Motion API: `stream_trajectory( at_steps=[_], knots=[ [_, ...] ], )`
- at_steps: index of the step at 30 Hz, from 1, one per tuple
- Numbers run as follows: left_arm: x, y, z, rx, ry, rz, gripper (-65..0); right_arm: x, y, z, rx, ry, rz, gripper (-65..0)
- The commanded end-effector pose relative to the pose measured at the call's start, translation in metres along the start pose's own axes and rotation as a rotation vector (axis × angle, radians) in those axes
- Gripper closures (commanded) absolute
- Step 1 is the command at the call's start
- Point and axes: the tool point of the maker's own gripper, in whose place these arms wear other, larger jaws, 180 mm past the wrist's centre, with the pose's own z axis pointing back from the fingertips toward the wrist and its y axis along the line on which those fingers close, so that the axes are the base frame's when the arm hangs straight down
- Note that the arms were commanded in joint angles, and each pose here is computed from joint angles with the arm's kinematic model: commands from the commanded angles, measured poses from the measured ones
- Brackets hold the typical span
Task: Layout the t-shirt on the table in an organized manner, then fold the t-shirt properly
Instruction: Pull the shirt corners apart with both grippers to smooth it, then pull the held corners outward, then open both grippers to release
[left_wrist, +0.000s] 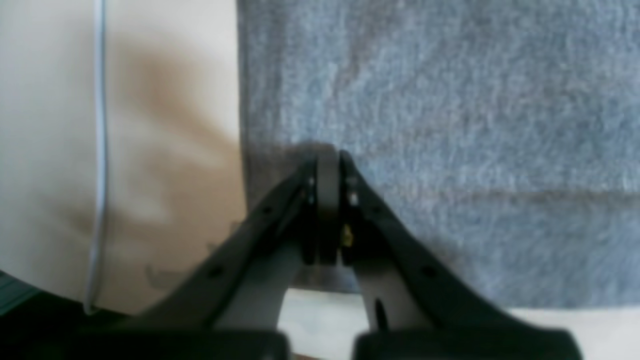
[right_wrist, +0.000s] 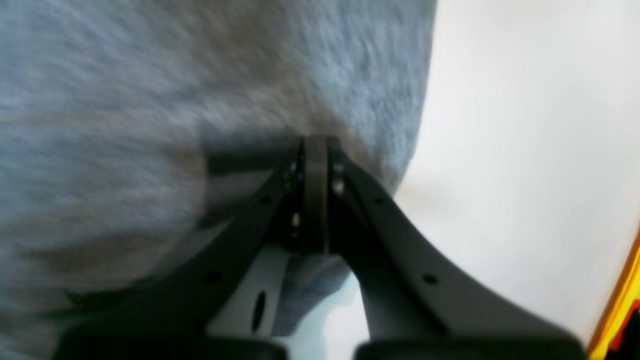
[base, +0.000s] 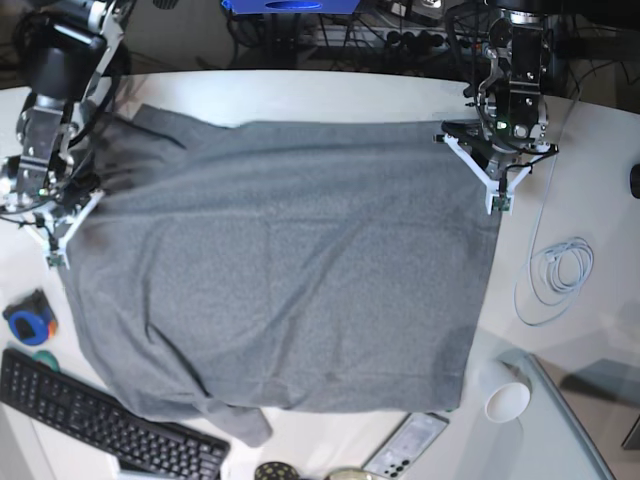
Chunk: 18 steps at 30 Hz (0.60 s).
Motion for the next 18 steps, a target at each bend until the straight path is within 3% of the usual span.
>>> stream_trajectory(
  at_steps=[1,6,8,10,16,18],
  knots=[
    [0.016,0.008,0.004,0.023,-0.045,0.000,0.0,0.032,-0.015,0.012,-0.043,-0.092,-0.005,0.0],
    [0.052,0.010,0.026,0.027,-0.159,0.004,0.0,0.067,-0.037,0.064,-0.155,-0.254,0.012,-0.3],
    [0.061,0.011,0.036,0.028,-0.196,0.000,0.0,0.058,-0.048,0.087,-0.210,-0.248,0.034,-4.2],
    [0.055,0.011,0.042,0.029,-0.181,-0.005,0.0,0.040,-0.051,0.101,-0.234,-0.190,0.045,-13.5],
    [0.016,0.039,0.052,0.063,-0.107,0.099,0.0,-0.037,0.003,0.110,0.021,-0.058,0.084,-53.7],
    [0.002,0.051,0.053,0.044,-0.087,0.193,0.0,-0.053,0.020,0.111,0.085,-0.046,0.048,-54.8]
  ],
)
